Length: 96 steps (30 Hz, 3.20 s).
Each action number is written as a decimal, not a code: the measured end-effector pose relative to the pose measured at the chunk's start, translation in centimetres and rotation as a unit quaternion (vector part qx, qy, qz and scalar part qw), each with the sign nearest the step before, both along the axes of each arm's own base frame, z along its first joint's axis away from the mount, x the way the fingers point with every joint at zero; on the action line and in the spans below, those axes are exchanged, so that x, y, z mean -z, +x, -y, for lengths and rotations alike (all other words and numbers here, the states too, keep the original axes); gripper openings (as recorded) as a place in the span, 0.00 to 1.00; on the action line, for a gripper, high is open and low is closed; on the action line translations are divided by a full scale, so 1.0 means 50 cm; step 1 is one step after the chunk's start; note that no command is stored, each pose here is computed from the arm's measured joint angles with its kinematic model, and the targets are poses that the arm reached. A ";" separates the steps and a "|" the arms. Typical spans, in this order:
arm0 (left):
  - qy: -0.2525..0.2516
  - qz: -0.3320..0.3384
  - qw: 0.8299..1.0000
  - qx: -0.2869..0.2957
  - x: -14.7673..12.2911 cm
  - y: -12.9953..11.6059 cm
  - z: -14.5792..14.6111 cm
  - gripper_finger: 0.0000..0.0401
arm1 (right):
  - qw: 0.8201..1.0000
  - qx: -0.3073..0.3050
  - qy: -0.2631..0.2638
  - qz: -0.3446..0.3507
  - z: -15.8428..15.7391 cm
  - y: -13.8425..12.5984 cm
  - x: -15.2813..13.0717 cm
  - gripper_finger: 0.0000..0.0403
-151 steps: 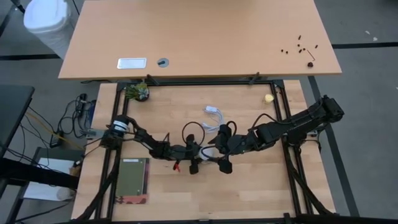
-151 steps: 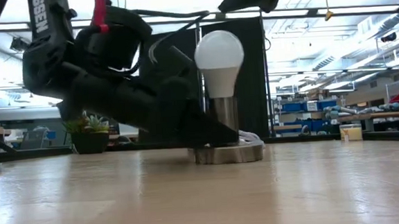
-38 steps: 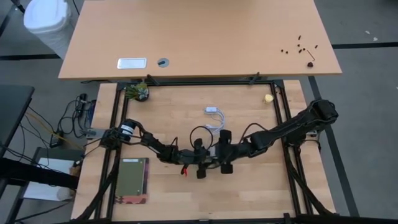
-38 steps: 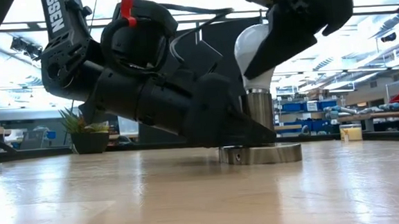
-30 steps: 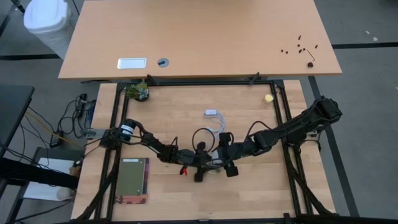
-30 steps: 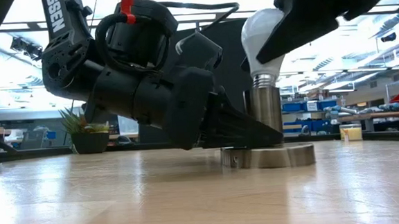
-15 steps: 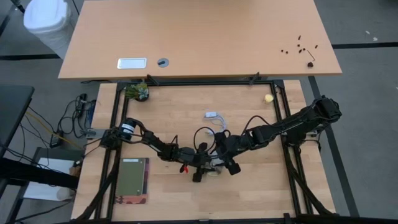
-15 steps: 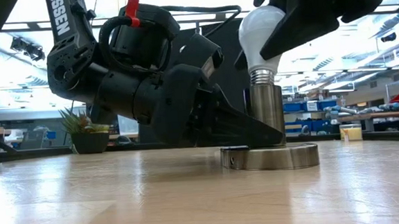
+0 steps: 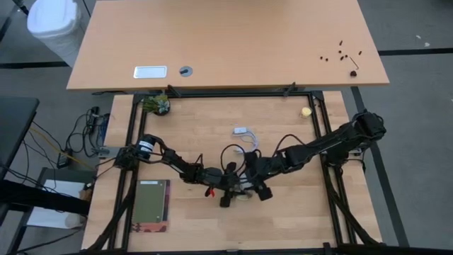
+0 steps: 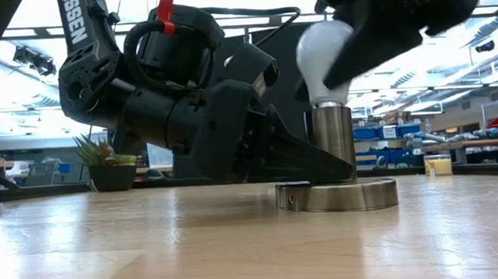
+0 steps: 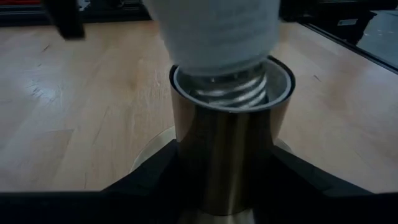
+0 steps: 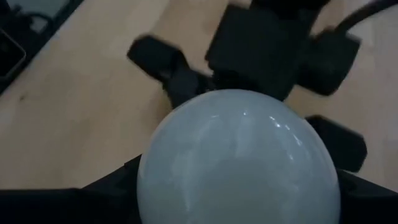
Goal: Screw lightbulb
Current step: Insert the lightbulb into the lamp
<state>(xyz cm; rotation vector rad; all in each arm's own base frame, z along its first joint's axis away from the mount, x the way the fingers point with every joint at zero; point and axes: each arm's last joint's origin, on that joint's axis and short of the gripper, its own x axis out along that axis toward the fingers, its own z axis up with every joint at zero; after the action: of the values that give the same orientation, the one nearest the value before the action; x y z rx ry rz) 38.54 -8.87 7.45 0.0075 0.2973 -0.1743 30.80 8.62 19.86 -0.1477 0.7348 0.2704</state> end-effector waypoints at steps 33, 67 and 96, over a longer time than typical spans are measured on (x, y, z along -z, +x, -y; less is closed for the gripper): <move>-0.009 -0.001 1.000 -0.004 -0.001 0.000 0.000 0.50 | 0.997 0.010 -0.064 -0.050 -0.019 0.011 -0.013 0.89; -0.035 -0.006 0.995 -0.096 0.001 0.000 -0.008 0.50 | 0.896 0.334 -0.029 -0.292 -0.045 0.166 -0.103 0.88; -0.021 -0.007 0.994 -0.109 0.003 -0.001 -0.011 0.50 | 0.819 0.482 0.075 -0.300 -0.012 0.172 -0.094 0.76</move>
<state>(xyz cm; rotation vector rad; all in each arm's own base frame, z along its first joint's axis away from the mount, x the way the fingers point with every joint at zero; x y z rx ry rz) 38.50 -8.30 7.32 -0.0670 0.3064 0.0371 39.43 9.21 24.56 0.4918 1.3162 -0.6382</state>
